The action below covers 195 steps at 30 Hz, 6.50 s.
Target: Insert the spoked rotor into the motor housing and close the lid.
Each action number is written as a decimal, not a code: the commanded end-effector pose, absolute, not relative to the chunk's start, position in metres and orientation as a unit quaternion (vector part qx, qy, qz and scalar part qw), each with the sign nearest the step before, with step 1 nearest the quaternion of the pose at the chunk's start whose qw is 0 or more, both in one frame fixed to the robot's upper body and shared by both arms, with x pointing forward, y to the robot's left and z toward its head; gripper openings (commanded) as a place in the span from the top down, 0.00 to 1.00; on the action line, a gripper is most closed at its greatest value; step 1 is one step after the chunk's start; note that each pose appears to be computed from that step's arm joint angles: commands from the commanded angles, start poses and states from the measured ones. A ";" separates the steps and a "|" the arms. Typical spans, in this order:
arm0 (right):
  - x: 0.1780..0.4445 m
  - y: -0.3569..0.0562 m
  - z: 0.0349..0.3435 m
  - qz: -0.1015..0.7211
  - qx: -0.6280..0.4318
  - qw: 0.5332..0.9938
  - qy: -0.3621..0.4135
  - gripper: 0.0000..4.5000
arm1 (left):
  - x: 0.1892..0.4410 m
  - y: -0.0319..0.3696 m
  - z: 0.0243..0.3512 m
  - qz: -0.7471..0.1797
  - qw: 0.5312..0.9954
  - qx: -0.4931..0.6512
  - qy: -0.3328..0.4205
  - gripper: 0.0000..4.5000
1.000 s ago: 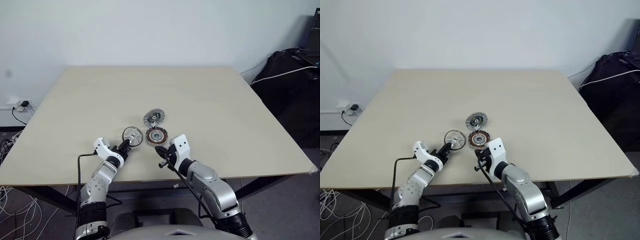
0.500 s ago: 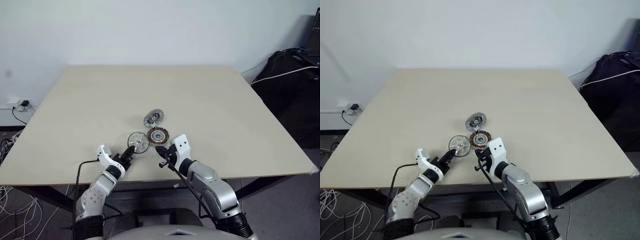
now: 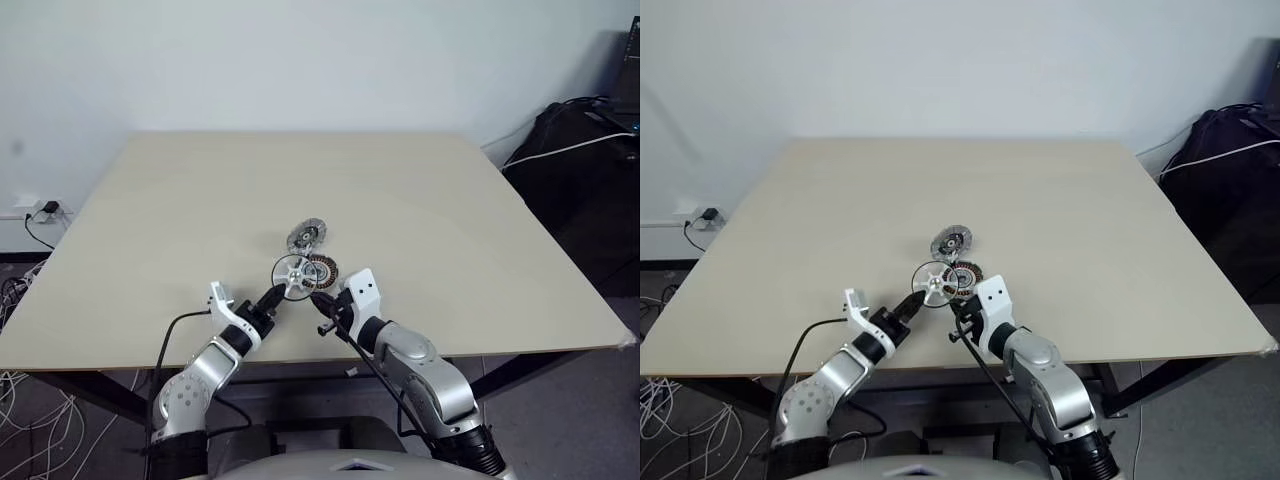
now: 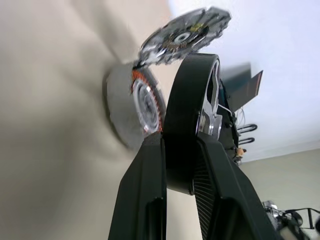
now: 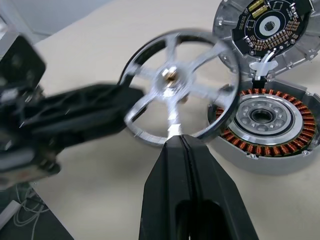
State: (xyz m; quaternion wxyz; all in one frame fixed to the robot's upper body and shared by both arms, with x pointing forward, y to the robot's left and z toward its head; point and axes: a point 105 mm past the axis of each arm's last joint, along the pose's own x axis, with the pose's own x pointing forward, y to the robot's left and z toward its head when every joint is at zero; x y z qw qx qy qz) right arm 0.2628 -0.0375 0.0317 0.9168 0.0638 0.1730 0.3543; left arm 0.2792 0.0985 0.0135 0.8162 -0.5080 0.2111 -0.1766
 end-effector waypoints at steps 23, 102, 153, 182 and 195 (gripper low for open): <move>0.264 -0.037 0.046 0.358 0.064 0.920 0.145 1.00 | 0.320 0.033 0.031 -0.211 0.788 -0.530 0.231 0.91; 0.265 -0.037 0.045 0.354 0.065 0.921 0.147 1.00 | 0.286 0.065 0.053 -0.308 0.923 -0.222 0.065 0.04; 0.367 -0.017 0.038 0.333 -0.053 0.929 0.155 1.00 | 0.240 0.100 0.010 -0.302 0.953 -0.022 -0.010 1.00; 0.344 -0.025 0.036 0.448 -0.192 0.851 0.195 0.91 | 0.242 0.098 0.011 -0.304 0.952 -0.024 -0.013 1.00; 0.346 -0.034 0.041 0.486 -0.289 0.801 0.198 0.16 | 0.241 0.096 0.014 -0.304 0.952 -0.026 -0.012 1.00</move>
